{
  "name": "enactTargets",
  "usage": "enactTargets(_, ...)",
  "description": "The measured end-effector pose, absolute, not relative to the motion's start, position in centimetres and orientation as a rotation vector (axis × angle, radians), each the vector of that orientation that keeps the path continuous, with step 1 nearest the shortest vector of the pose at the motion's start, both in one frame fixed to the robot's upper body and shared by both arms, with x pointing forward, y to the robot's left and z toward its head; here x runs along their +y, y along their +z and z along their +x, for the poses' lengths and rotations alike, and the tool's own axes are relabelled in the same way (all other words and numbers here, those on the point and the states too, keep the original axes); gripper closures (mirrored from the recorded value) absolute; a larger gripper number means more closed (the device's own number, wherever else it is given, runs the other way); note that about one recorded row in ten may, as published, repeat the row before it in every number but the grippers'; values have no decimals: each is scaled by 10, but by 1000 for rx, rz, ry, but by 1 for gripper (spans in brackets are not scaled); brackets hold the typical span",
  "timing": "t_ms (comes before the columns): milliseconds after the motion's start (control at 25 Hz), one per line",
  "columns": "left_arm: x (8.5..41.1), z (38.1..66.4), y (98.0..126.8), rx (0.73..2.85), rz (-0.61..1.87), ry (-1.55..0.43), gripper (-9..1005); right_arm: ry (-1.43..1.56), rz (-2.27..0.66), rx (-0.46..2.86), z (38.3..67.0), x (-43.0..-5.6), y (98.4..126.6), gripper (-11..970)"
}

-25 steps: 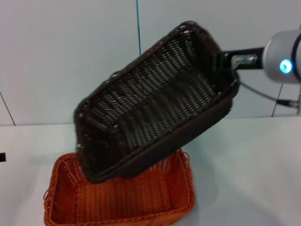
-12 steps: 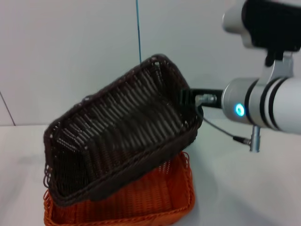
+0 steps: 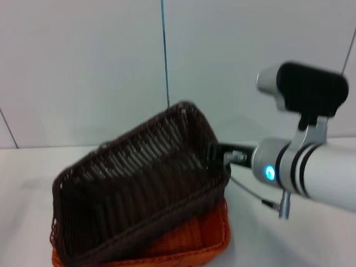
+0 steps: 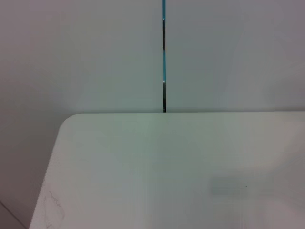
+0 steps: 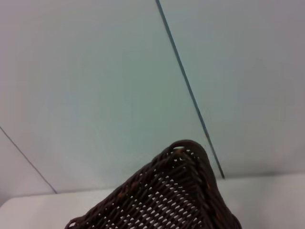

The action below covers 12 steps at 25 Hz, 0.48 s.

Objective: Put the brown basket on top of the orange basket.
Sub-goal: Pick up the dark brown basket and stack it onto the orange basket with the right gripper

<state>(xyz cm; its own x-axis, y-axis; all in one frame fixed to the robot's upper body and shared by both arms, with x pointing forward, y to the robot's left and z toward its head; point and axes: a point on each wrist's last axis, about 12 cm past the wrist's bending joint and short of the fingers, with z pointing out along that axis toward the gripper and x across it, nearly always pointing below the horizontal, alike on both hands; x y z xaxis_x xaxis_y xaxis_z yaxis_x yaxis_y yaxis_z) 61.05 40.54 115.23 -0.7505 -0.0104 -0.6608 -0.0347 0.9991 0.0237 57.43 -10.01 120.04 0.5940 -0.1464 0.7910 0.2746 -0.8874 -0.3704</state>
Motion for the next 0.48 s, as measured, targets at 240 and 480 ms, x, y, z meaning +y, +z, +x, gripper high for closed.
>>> enactTargets(240,403,611,1152,2432,-16,44,75,-1176,-2369,-57,568,-102,1168,742)
enactTargets(480,397,611,1151,2443,6,38,75,-1163,-2361,2,561,-113,1147,736)
